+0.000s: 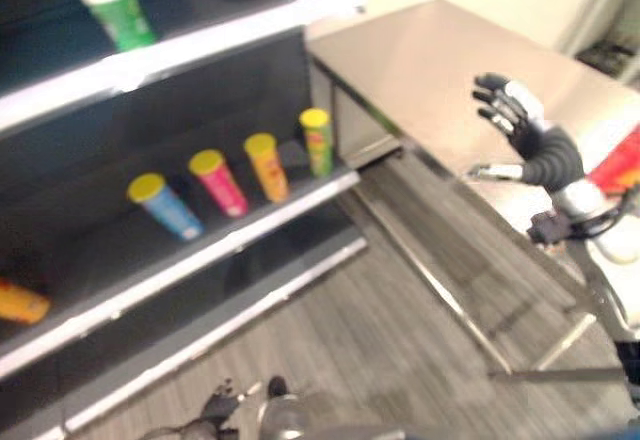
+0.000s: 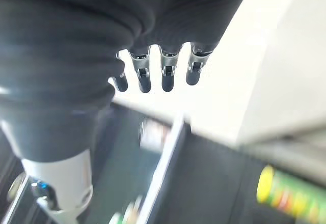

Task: Put the goods on the table back onto the shelves and tidy them up.

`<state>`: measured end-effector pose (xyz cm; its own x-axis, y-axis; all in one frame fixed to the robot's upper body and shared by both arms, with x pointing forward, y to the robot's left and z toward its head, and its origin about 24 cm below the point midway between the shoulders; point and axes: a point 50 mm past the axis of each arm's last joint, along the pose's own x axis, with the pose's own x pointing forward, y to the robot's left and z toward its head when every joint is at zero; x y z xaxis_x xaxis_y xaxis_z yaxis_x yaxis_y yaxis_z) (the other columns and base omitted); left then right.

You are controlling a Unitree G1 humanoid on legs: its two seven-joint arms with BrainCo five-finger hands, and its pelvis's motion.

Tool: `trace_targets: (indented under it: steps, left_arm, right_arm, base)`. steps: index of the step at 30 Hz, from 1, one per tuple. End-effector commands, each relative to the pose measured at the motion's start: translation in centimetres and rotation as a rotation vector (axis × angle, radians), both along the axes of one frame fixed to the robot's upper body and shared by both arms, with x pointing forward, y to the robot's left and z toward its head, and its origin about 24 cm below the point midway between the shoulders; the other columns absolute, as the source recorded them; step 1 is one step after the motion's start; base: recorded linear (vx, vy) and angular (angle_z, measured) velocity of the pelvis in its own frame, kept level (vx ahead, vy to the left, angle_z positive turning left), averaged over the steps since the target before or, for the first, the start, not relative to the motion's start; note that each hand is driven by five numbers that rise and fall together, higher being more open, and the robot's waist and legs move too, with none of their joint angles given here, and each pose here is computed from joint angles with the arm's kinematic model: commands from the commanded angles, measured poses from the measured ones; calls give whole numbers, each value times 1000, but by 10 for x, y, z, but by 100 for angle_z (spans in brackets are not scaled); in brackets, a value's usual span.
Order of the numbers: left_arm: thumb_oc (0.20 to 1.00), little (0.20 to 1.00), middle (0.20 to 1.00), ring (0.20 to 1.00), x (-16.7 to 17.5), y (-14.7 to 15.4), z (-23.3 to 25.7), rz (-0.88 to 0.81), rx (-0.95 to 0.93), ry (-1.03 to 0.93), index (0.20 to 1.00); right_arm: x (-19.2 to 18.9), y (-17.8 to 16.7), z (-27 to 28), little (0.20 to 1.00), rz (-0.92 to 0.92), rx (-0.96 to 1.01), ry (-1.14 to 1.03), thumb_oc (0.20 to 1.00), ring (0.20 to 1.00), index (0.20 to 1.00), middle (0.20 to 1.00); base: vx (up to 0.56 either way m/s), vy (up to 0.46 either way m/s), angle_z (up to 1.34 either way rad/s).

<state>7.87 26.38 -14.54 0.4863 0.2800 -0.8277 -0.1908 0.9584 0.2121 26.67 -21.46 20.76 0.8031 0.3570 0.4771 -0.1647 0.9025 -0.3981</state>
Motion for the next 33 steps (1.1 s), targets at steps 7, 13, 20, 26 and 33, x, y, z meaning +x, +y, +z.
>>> trace_targets:
  steps: [7, 13, 20, 26, 33]
  left_arm:
    - [1000, 1000, 1000, 1000, 21, -6, 1, 25, 10, -44, 1000]
    - [1000, 1000, 1000, 1000, 11, -17, -5, -26, -21, 6, 1000]
    - [1000, 1000, 1000, 1000, 16, -21, -5, -38, -16, -8, 1000]
    - [1000, 1000, 1000, 1000, 24, -16, -1, -14, 8, -34, 1000]
    - [1000, 1000, 1000, 1000, 30, -5, 5, -33, 47, -56, 1000]
  right_arm:
    - [-30, -23, 58, 1000, -185, 160, -427, 1000, 1000, 1000, 1000]
    - [-35, -15, 74, 1000, -150, 169, -510, 1000, 1000, 1000, 1000]
    - [-51, -33, 84, 1000, -337, 170, -654, 1000, 1000, 1000, 1000]
    - [-70, -60, 84, 1000, -544, 216, -735, 1000, 1000, 1000, 1000]
    - [-87, -84, 87, 1000, -670, 164, -754, 1000, 1000, 1000, 1000]
  base:
    - [-107, -308, -3]
    - [-64, -101, 10]
    - [84, 85, -9]
    - [151, 203, -9]
    - [51, 83, -19]
